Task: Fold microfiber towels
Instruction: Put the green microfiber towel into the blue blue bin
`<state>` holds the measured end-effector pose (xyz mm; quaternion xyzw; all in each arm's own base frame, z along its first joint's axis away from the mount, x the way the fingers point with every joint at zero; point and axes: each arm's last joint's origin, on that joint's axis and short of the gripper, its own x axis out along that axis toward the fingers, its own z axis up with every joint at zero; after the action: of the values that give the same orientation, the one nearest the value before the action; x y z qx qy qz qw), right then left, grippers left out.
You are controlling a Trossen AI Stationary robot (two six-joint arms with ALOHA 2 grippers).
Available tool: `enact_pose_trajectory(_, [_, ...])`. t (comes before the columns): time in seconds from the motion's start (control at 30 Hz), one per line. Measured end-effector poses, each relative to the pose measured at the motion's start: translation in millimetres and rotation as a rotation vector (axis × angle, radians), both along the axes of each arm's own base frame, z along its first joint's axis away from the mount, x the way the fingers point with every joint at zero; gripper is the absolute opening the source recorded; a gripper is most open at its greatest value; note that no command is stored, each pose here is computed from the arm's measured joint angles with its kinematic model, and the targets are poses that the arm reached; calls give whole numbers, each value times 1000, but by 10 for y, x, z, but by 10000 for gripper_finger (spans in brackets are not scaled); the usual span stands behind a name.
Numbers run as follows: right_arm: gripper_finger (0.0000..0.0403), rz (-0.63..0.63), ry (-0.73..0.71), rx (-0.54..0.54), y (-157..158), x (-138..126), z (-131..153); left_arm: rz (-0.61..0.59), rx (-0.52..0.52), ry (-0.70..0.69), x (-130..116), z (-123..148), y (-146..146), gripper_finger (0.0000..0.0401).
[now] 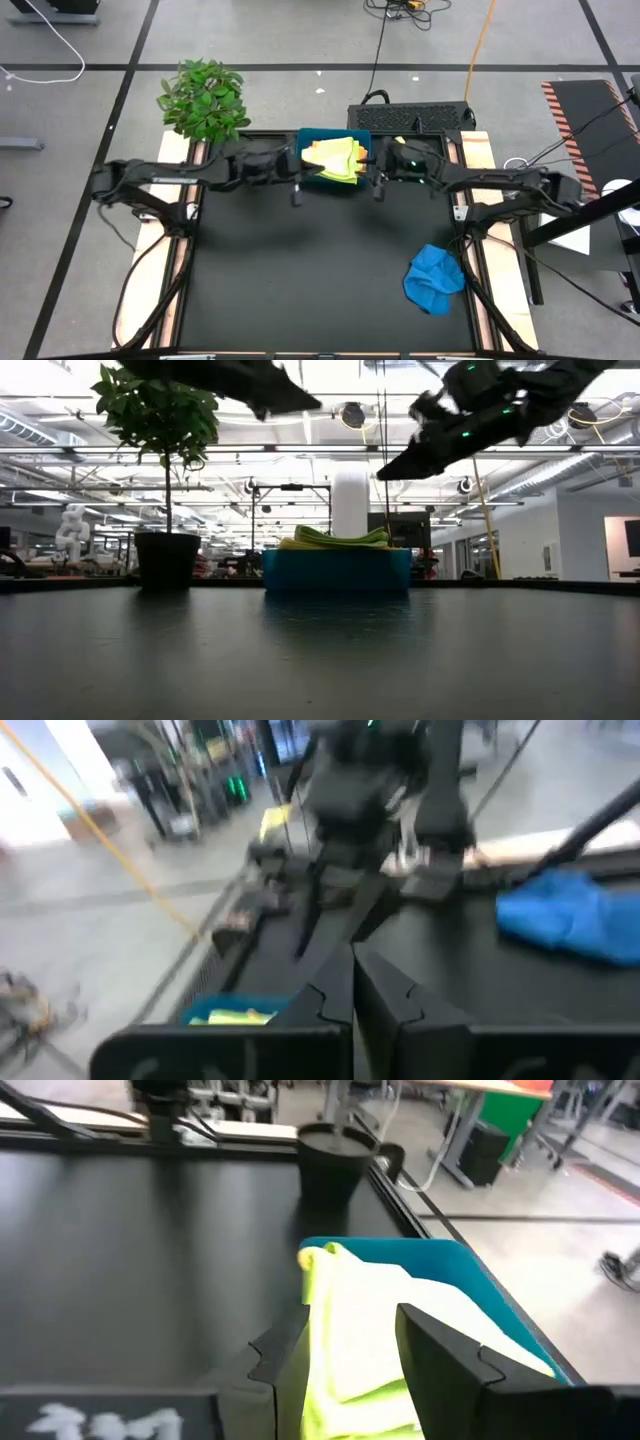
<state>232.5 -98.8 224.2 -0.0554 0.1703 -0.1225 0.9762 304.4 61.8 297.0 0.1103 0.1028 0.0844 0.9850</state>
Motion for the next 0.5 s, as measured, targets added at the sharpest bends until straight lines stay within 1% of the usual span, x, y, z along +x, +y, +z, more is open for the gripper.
enact_pose_trajectory(0.13, [141, -33, 48, 35, -240, 151, -38, -38, -23, -117, -284, -107, -237, 6])
enact_pose_trajectory(0.2, [141, -20, 71, 65, -351, 224, -75, -47, -49, -168, -422, -226, -327, 3])
enact_pose_trajectory(0.27, [141, -20, 90, 86, -460, 305, -96, -28, -72, -200, -532, -357, -392, 4])
enact_pose_trajectory(0.37, [141, -24, 134, 104, -599, 426, -134, 12, -97, -214, -658, -573, -470, 6])
enact_pose_trajectory(0.5, [141, -31, 201, 109, -774, 577, -170, 14, -127, -220, -780, -842, -568, 2])
